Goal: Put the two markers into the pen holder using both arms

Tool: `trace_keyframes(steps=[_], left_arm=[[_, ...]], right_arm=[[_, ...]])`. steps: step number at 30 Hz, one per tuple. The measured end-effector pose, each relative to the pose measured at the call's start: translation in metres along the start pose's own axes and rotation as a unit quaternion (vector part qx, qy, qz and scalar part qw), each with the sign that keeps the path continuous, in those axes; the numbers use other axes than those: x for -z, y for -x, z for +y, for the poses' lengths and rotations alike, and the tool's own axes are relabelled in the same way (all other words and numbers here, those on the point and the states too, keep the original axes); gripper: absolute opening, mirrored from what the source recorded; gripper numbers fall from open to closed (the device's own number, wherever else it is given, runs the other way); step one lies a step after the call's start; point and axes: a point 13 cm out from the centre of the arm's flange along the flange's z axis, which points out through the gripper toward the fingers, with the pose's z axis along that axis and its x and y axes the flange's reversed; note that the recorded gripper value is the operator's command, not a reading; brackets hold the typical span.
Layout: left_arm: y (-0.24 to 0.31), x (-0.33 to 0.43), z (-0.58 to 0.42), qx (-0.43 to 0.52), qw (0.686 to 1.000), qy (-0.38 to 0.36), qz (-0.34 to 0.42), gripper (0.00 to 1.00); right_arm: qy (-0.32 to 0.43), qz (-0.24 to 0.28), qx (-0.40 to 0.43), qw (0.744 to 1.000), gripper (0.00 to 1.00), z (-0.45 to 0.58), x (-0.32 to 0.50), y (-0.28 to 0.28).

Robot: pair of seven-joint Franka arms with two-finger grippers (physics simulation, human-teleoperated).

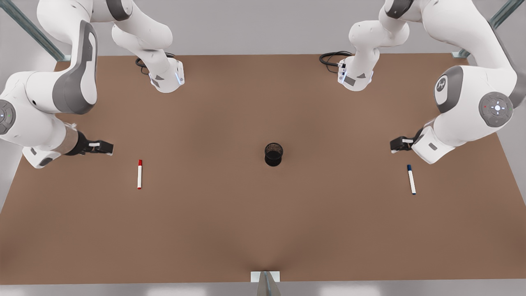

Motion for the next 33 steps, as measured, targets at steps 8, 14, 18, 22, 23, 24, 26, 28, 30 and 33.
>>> trace_keyframes(steps=[8,14,18,22,23,24,26,28,30,33], left_arm=[[0.056,-0.228,0.153,0.107,0.994,-0.007,0.024,1.00],[0.065,-0.318,0.221,0.107,0.994,-0.010,-0.034,1.00],[0.076,-0.342,0.232,0.068,0.996,0.002,-0.064,1.00],[0.076,-0.357,0.243,0.038,0.996,0.014,-0.076,1.00],[0.076,-0.361,0.245,0.031,0.996,0.016,-0.077,1.00],[0.076,-0.363,0.248,0.025,0.996,0.018,-0.079,1.00],[0.074,-0.370,0.252,0.019,0.996,0.016,-0.080,1.00],[0.073,-0.374,0.253,0.014,0.996,0.013,-0.082,0.98],[0.074,-0.377,0.252,0.010,0.996,0.009,-0.086,0.77],[0.074,-0.382,0.251,0.002,0.996,0.006,-0.087,0.69]], right_arm=[[0.005,0.060,0.002,0.998,1.00,0.006,-0.178,0.025],[0.012,0.018,-0.016,1.000,1.00,-0.014,-0.308,0.087],[-0.004,-0.020,-0.007,1.000,1.00,-0.022,-0.326,0.110],[-0.013,-0.027,0.004,1.000,1.00,-0.020,-0.334,0.098],[-0.014,-0.025,0.003,1.000,1.00,-0.024,-0.337,0.090],[-0.015,-0.025,0.002,1.000,1.00,-0.026,-0.337,0.085],[-0.015,-0.025,0.001,1.000,0.99,-0.028,-0.338,0.077],[-0.015,-0.025,0.000,1.000,0.89,-0.030,-0.340,0.074],[-0.016,-0.024,0.000,1.000,0.88,-0.030,-0.342,0.070],[-0.015,-0.021,0.003,1.000,0.88,-0.026,-0.341,0.060]])
